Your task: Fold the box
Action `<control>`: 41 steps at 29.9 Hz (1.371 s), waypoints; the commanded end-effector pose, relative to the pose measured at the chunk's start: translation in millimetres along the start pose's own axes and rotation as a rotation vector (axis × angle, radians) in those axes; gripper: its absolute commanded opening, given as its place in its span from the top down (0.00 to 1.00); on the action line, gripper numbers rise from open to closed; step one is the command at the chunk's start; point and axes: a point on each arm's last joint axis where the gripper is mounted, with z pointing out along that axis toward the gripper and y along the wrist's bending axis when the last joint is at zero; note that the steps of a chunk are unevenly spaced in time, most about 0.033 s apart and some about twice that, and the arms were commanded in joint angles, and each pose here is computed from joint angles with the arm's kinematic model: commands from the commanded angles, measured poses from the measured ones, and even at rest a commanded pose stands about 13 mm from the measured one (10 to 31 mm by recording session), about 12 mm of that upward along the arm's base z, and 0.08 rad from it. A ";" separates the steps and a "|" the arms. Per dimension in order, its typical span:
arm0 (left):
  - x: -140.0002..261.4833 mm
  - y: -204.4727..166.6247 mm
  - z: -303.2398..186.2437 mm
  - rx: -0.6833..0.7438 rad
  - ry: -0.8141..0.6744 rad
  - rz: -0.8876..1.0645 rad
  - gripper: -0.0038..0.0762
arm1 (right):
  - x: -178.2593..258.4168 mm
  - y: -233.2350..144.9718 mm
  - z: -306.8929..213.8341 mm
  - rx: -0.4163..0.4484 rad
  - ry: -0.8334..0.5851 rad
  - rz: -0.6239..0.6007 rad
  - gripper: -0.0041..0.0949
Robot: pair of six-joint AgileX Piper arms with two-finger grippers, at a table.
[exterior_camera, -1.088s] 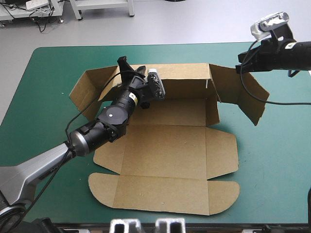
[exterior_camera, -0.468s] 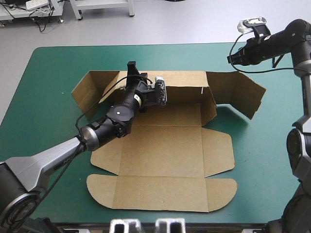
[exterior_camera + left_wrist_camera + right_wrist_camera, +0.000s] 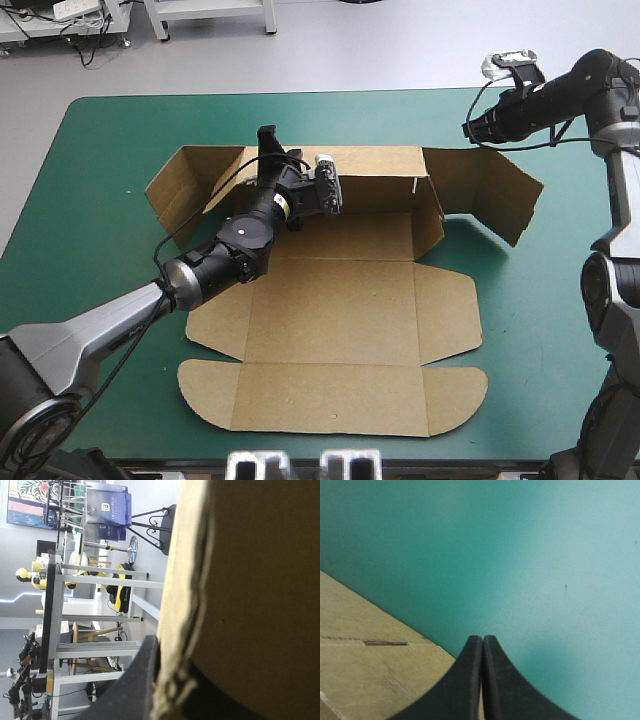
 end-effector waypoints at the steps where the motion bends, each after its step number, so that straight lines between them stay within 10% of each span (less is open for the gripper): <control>1: -3.8 26.1 -16.6 -0.076 -0.037 -0.045 0.96 | -9.2 18.5 -27.0 -0.027 -0.061 -0.029 0.98; 18: 12.7 31.8 -8.7 -0.053 -0.036 -0.081 0.95 | 21.9 64.2 -50.1 -0.051 0.005 -0.060 0.98; 30: 12.4 31.6 -8.7 -0.051 -0.040 -0.085 0.95 | 50.0 83.5 -33.2 -0.254 0.009 -0.120 0.98; 41: 12.9 31.2 -8.7 -0.048 -0.033 -0.040 0.94 | 112.1 79.4 -26.1 -0.272 -0.240 -0.188 0.98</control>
